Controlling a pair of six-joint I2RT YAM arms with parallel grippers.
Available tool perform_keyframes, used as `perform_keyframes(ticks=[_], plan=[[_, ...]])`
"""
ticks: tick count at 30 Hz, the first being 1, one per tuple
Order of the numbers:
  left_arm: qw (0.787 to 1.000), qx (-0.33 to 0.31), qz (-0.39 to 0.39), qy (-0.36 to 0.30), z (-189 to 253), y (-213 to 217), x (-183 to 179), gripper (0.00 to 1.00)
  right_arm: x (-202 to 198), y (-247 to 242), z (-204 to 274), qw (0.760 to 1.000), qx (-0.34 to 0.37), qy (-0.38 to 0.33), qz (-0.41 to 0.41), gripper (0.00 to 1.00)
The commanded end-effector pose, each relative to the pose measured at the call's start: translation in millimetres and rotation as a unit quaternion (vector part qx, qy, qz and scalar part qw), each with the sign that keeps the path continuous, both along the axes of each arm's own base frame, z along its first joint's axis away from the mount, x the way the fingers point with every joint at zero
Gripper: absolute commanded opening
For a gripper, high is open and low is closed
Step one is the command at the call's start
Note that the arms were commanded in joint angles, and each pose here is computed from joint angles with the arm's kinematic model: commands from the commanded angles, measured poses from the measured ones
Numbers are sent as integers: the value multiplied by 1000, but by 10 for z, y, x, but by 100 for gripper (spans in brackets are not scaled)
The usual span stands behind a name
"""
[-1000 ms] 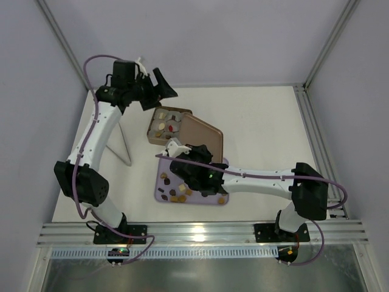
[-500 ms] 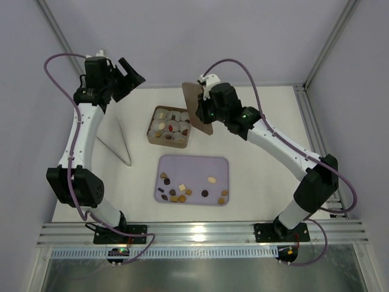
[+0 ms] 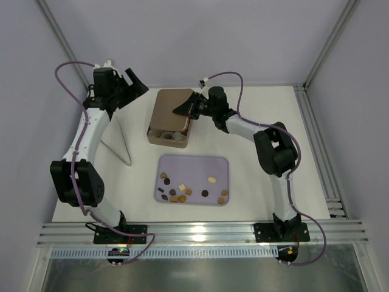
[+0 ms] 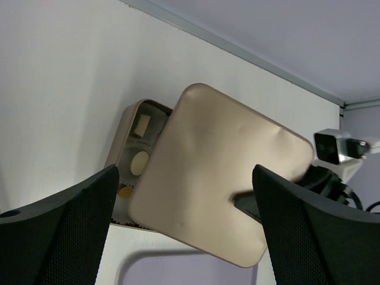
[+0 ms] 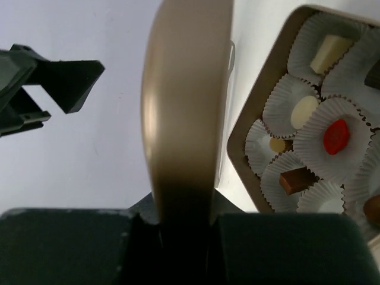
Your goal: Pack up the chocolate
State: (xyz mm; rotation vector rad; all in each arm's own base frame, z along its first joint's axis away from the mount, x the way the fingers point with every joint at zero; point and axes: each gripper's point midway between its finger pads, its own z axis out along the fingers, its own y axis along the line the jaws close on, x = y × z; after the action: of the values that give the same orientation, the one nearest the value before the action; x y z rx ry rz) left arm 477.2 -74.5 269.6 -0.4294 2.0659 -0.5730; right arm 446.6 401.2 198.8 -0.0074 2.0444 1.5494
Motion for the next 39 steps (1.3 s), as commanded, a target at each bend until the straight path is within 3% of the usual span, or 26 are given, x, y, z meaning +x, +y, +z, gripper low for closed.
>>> perform_keyframes(ticks=[1, 5, 19, 39], plan=[[1000, 12, 5, -28, -41, 31, 167, 90, 70, 145, 627, 989, 141, -14, 31, 4], [1000, 18, 3, -11, -225, 35, 224, 89, 175, 208, 491, 984, 175, 11, 31, 4], [999, 23, -5, 39, -704, 20, 334, 88, 257, 235, -3, 985, 159, 63, 18, 4], [996, 9, -29, 79, -1044, -97, 389, 85, 183, 226, -539, 986, 124, 111, 25, 4]])
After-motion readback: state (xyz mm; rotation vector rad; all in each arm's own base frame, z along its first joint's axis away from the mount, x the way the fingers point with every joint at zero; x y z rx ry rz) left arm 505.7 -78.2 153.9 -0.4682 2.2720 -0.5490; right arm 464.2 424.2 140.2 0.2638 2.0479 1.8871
